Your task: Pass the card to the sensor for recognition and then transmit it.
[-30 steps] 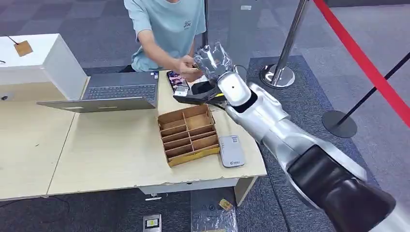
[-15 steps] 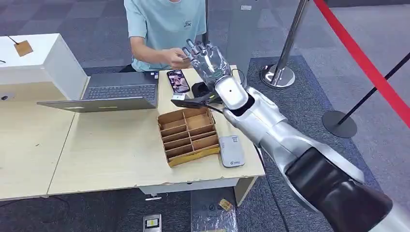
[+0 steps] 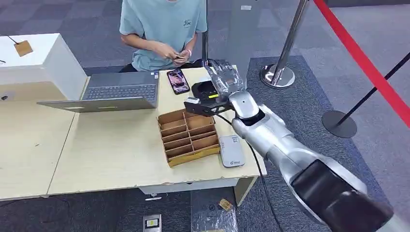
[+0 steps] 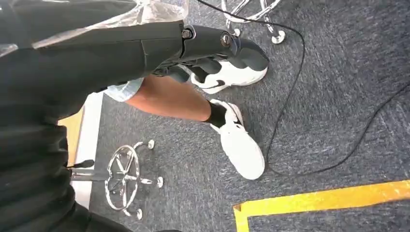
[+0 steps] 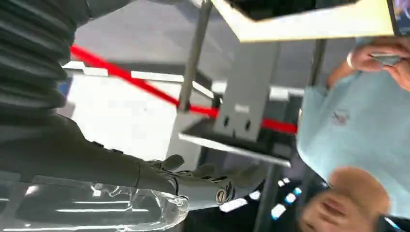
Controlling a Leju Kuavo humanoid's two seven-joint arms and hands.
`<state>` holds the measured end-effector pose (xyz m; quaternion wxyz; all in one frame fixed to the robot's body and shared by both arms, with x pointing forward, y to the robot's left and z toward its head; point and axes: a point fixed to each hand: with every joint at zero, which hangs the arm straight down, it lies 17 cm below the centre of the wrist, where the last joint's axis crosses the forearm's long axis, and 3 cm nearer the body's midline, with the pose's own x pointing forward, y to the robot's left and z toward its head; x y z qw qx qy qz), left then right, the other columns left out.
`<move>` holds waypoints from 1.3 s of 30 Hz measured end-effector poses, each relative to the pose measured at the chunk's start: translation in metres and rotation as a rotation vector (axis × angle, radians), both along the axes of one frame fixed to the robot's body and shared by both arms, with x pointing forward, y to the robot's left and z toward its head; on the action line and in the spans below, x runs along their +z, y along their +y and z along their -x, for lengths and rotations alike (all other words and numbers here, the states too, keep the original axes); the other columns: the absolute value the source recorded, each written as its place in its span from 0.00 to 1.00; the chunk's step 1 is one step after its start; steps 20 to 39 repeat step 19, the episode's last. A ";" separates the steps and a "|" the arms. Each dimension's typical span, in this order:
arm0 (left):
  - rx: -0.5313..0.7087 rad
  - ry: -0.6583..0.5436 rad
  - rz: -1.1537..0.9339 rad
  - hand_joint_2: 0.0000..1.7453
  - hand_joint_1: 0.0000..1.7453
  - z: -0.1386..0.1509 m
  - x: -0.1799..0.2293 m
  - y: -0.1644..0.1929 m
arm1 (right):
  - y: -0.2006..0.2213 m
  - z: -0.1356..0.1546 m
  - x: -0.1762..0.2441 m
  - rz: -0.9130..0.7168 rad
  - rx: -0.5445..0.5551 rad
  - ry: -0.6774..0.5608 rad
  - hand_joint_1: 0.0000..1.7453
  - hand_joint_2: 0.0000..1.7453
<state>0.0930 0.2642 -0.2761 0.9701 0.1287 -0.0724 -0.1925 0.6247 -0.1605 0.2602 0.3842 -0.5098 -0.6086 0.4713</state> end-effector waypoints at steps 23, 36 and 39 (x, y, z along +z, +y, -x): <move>0.050 0.017 -0.030 1.00 0.00 0.004 0.000 0.005 | -0.088 0.024 0.014 -0.725 -0.116 -0.126 0.00 1.00; 0.050 0.017 -0.030 1.00 0.00 0.004 0.000 0.005 | -0.088 0.024 0.014 -0.725 -0.116 -0.126 0.00 1.00; 0.050 0.017 -0.030 1.00 0.00 0.004 0.000 0.005 | -0.088 0.024 0.014 -0.725 -0.116 -0.126 0.00 1.00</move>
